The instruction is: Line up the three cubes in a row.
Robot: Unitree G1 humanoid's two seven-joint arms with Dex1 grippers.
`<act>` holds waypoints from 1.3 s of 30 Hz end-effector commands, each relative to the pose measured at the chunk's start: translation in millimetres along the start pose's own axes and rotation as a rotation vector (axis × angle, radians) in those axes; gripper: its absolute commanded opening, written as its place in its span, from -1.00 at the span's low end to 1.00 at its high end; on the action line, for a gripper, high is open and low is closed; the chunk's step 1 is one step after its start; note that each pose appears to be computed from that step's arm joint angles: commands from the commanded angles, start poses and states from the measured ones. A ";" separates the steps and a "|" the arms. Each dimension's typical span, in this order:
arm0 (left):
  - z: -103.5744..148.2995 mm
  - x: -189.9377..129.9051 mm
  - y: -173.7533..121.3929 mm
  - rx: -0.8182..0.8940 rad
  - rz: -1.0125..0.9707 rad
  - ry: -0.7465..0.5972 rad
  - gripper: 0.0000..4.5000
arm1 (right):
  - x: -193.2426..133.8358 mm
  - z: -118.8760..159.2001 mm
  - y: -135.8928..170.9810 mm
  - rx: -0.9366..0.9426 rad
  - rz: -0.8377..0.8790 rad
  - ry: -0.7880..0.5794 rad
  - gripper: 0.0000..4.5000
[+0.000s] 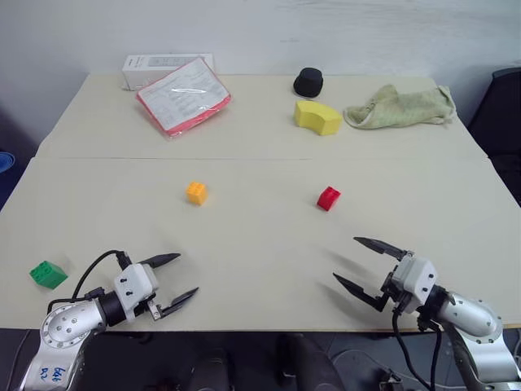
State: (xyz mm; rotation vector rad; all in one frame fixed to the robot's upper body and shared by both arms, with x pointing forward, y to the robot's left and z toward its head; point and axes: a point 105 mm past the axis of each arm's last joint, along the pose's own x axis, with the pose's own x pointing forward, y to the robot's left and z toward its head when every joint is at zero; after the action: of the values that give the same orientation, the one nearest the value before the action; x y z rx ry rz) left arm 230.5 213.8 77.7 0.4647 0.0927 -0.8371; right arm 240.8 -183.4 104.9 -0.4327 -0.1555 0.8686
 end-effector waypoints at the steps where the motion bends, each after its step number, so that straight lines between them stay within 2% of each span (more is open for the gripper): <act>1: 4.6 -7.3 1.2 0.017 -0.007 0.008 0.94 | -4.1 7.1 -1.8 -0.029 -0.010 -0.021 1.00; 5: 8.4 -6.2 -3.8 -0.050 -0.045 -0.016 0.94 | -10.5 8.4 -8.7 -0.020 -0.061 -0.018 1.00; 10: 30.6 10.4 -13.3 -0.172 -0.160 -0.124 0.94 | -45.2 7.8 -22.6 0.047 -0.277 0.037 1.00; 14: 51.9 38.7 -23.6 -0.144 -0.248 -0.202 0.94 | -81.5 -6.3 -27.8 0.040 -0.450 0.136 1.00; 19: 72.0 56.2 -36.7 -0.145 -0.325 -0.268 0.94 | -93.1 -8.5 -27.2 0.050 -0.513 0.159 1.00; 24: 80.3 67.0 -27.6 -0.112 -0.292 -0.300 0.94 | -67.2 6.7 -52.6 0.095 -0.428 0.094 1.00; 28: 84.8 72.6 -17.3 -0.126 -0.269 -0.331 0.94 | -14.2 20.0 -88.6 0.111 -0.279 0.052 1.00; 32: 88.0 76.7 -16.3 -0.140 -0.253 -0.350 0.94 | 22.8 8.6 -106.3 0.127 -0.152 0.109 1.00; 35: 87.7 76.9 -18.7 -0.138 -0.242 -0.351 0.94 | 48.0 0.9 -123.4 0.164 -0.125 0.134 1.00; 39: 83.3 74.8 -23.2 -0.116 -0.236 -0.336 0.94 | 71.6 -16.1 -123.4 0.161 -0.043 0.199 1.00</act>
State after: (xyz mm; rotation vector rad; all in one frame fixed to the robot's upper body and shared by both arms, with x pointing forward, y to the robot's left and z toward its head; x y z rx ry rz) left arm 259.3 114.5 120.2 0.1668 -0.0851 -1.1176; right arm 376.0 -205.3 147.8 -0.3334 0.0646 0.7596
